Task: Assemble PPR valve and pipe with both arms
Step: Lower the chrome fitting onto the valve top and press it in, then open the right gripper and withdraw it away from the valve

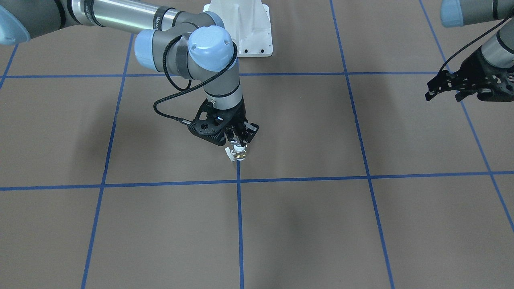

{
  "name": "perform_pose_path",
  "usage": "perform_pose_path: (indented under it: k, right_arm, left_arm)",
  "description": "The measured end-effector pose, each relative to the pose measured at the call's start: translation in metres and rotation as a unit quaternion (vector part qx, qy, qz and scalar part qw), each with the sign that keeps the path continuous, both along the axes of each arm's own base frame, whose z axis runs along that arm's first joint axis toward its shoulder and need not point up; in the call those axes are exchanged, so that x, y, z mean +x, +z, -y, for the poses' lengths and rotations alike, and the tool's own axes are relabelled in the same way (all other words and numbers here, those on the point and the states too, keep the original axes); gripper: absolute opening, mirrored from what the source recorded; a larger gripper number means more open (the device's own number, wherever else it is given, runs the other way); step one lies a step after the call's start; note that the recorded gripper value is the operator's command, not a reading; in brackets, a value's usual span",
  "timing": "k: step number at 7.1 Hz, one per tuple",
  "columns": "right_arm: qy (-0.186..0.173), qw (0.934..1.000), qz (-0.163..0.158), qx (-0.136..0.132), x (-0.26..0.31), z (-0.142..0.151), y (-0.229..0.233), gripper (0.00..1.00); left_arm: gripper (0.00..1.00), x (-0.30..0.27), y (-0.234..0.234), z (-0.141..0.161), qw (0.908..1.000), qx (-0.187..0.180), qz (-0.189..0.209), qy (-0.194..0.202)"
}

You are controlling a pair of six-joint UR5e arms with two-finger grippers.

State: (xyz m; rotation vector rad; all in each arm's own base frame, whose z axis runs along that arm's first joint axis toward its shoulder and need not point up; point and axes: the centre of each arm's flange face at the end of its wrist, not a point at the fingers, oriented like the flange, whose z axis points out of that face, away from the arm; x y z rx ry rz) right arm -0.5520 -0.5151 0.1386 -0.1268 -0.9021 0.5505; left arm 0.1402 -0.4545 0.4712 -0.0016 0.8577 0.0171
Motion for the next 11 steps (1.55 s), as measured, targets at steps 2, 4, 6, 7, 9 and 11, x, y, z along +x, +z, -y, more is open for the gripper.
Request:
perform_pose_path:
  k: [2, 4, 6, 7, 9, 11]
  right_arm:
    - [0.000, 1.0000, 0.001, 0.000, -0.001, -0.001, 0.000, 0.99]
    - [0.002, 1.0000, 0.008, 0.003, 0.004, -0.003, -0.007, 0.99]
    - [0.009, 0.9996, 0.024, 0.012, 0.044, -0.010, 0.004, 0.99]
    - [0.011, 0.9993, 0.028, 0.019, 0.087, -0.018, 0.032, 0.99]
    - [-0.024, 0.9984, 0.016, 0.049, 0.198, -0.026, 0.112, 0.99]
    - [-0.074, 0.9919, -0.031, 0.098, 0.301, -0.025, 0.206, 0.99]
  left_arm:
    - [1.00, -0.001, 0.000, -0.001, 1.0000, 0.000, 0.000, -0.001]
    - [1.00, -0.002, -0.002, -0.002, 1.0000, 0.001, -0.001, -0.002]
    - [1.00, -0.005, -0.003, -0.003, 1.0000, 0.002, -0.001, -0.003]
    - [1.00, -0.009, -0.002, -0.003, 1.0000, 0.007, -0.001, -0.003]
    - [1.00, -0.046, 0.010, 0.007, 0.9989, 0.047, 0.006, 0.006]
    - [1.00, -0.093, 0.033, 0.017, 0.9967, 0.077, 0.020, 0.015]
